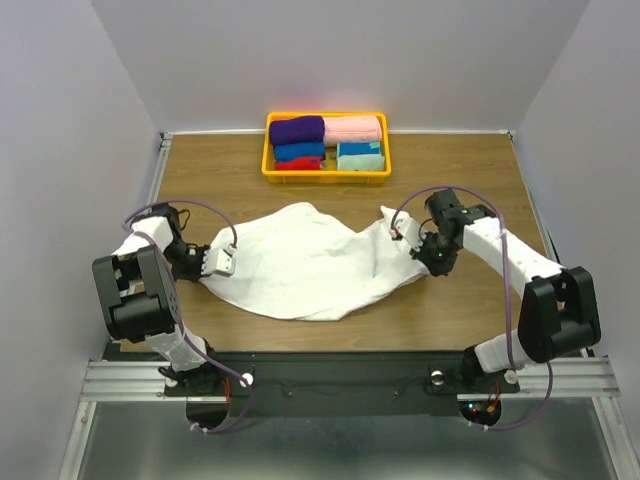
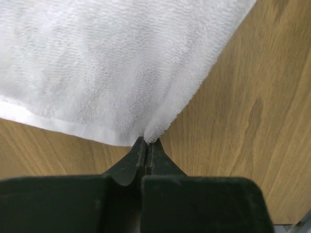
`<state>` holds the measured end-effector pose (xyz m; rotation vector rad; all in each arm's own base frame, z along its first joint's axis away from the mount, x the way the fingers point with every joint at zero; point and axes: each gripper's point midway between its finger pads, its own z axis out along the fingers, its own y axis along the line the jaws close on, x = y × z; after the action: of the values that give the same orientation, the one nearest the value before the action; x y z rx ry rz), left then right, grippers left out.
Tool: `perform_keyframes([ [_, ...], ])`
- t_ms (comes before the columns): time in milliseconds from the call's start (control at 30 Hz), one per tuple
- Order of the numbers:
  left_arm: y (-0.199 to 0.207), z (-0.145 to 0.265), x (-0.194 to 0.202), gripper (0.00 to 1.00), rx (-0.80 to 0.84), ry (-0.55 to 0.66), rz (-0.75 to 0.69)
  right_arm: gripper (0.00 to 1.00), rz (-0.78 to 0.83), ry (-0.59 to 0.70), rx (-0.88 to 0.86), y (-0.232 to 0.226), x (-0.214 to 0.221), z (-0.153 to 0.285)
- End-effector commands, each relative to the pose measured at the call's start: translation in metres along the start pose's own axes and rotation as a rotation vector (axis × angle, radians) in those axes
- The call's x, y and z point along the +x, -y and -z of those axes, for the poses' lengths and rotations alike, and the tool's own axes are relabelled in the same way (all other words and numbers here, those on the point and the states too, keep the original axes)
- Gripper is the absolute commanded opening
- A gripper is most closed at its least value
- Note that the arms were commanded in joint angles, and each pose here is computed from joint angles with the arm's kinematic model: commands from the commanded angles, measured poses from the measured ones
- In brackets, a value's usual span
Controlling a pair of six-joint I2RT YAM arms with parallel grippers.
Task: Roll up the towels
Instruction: Flatten the towel
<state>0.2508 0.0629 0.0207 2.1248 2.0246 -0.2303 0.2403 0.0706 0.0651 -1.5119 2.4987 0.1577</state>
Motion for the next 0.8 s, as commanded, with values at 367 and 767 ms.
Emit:
perform_keyframes([
  [367,-0.158,0.259,-0.111,0.00,-0.565,0.582,0.484,0.01,-0.220,0.447,0.391,0.145,-0.074,0.189],
  [767,-0.069,0.324,-0.142,0.00,-0.881,0.573,0.534,0.01,-0.247,0.552,0.636,0.111,-0.054,0.288],
])
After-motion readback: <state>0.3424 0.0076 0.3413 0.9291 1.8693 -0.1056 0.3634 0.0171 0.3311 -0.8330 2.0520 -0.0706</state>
